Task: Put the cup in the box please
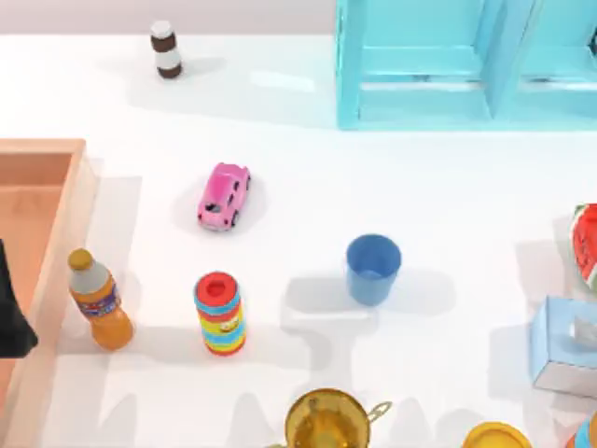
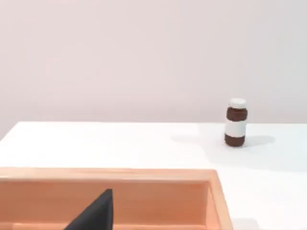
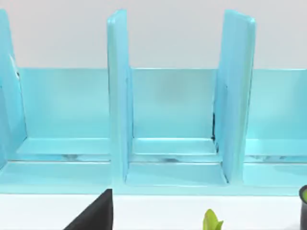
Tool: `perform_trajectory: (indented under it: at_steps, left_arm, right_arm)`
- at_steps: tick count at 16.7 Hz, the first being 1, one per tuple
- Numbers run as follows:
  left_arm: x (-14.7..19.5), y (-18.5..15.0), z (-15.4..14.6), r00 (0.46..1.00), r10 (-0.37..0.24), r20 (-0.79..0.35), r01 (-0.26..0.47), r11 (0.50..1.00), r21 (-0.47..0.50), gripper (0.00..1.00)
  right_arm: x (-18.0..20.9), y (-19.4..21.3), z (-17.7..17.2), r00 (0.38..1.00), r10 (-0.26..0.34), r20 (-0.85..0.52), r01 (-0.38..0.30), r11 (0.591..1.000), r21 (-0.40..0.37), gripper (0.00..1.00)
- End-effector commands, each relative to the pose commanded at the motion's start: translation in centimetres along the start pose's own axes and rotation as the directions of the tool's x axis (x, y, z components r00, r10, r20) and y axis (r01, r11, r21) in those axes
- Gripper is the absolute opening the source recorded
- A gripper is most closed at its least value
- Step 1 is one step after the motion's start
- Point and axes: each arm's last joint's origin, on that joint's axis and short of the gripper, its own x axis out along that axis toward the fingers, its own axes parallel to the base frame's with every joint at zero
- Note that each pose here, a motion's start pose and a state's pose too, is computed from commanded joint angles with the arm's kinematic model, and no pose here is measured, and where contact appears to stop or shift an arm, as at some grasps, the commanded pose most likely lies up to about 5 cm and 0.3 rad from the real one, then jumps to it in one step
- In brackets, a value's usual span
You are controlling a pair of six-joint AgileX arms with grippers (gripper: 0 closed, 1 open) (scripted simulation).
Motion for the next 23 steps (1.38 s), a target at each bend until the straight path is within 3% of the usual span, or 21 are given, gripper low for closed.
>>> perform_trajectory:
  at_steps: [6, 11, 16, 20, 23]
  left_arm:
    - [0.0, -0.2, 1.8, 0.997, -0.001, -0.075, -0.004, 0.997, -0.072, 1.0]
    - [1.6, -1.7, 8.6, 0.952, -0.105, -0.289, 0.044, 0.976, -0.212, 1.0]
    - [8.1, -5.5, 16.9, 0.825, -0.224, -0.519, 0.081, 0.955, -0.285, 1.0]
    - [13.2, -10.4, 18.8, 0.668, -0.264, -0.696, 0.088, 0.956, -0.279, 1.0]
    - [15.5, -14.4, 19.9, 0.585, -0.286, -0.759, 0.111, 0.955, -0.275, 1.0]
  right_arm:
    - [0.0, 0.0, 0.0, 1.0, 0.0, 0.0, 0.0, 1.0, 0.0, 1.0]
    - [0.0, 0.0, 0.0, 1.0, 0.0, 0.0, 0.0, 1.0, 0.0, 1.0]
    - [0.0, 0.0, 0.0, 1.0, 0.0, 0.0, 0.0, 1.0, 0.0, 1.0]
    - [0.0, 0.0, 0.0, 1.0, 0.0, 0.0, 0.0, 1.0, 0.0, 1.0]
    - [0.0, 0.0, 0.0, 1.0, 0.0, 0.0, 0.0, 1.0, 0.0, 1.0]
